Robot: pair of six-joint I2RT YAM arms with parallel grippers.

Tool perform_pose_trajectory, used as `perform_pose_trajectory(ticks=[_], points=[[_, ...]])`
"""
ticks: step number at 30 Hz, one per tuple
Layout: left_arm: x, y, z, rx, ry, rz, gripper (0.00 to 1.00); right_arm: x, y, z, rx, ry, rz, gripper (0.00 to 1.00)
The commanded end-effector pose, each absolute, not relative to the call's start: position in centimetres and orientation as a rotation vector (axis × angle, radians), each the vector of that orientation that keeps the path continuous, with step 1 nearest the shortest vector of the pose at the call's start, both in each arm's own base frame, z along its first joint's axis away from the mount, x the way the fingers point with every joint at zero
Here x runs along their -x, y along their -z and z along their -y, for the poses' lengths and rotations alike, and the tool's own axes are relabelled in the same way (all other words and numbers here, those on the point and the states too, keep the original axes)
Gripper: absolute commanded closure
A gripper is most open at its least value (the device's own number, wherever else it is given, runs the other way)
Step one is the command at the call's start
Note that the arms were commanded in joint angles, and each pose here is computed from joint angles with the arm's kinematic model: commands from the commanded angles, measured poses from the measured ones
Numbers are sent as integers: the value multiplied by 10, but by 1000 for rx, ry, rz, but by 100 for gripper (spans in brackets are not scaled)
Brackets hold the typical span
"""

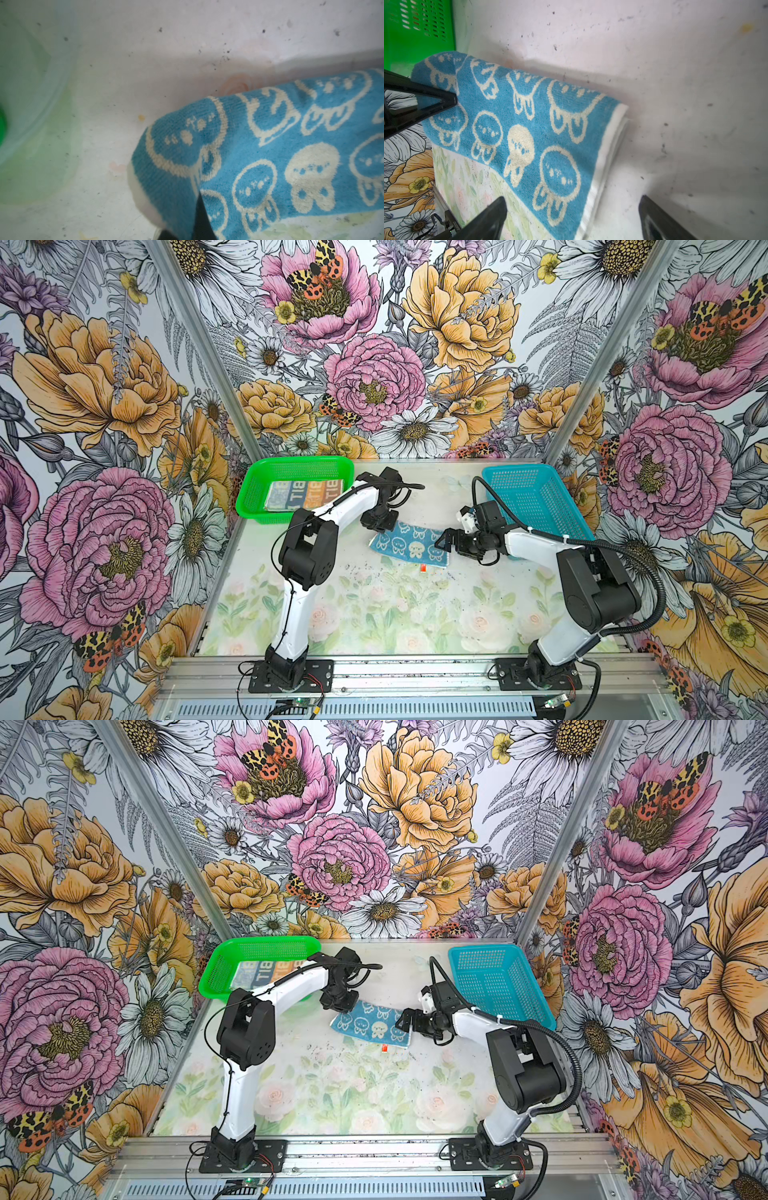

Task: Fold and stack the towels
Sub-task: 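Lift the folded blue towel with both grippers and carry it over the green basket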

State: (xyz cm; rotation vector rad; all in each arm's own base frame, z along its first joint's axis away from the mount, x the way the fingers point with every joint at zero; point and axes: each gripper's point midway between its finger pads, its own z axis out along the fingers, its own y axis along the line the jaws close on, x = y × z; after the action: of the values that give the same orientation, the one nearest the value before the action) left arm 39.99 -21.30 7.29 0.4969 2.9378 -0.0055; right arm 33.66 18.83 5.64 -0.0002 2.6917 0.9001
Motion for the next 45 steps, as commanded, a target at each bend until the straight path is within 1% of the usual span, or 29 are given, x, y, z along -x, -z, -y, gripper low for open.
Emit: perform_pose_trajectory(ticks=[1, 9, 13, 15, 19, 24, 32, 41, 45], points=[[-411, -119, 182, -527, -183, -2849, 100, -353, -76, -201, 52, -922, -2632, 1], [-453, -173, 133, -434, -439, -2689, 100, -380, -119, -235, 196, -967, -2511, 1], [-477, -201, 113, -376, -482, -2611, 100, -393, -142, -256, 281, -978, -2444, 1], [-488, -213, 105, -358, -493, -2576, 100, -400, -153, -266, 329, -969, -2406, 1], [-509, -227, 76, -347, -648, -2518, 100, -413, -169, -284, 427, -888, -2332, 1], [-527, -223, 42, -295, -681, -2529, 100, -426, -180, -307, 500, -841, -2274, 1], [-540, -204, -1, -265, -677, -2579, 100, -443, -183, -349, 547, -906, -2243, 1], [-552, -169, -33, -264, -665, -2646, 100, -459, -173, -368, 530, -954, -2256, 1], [-556, -164, -42, -277, -670, -2652, 100, -465, -166, -372, 518, -960, -2268, 1]])
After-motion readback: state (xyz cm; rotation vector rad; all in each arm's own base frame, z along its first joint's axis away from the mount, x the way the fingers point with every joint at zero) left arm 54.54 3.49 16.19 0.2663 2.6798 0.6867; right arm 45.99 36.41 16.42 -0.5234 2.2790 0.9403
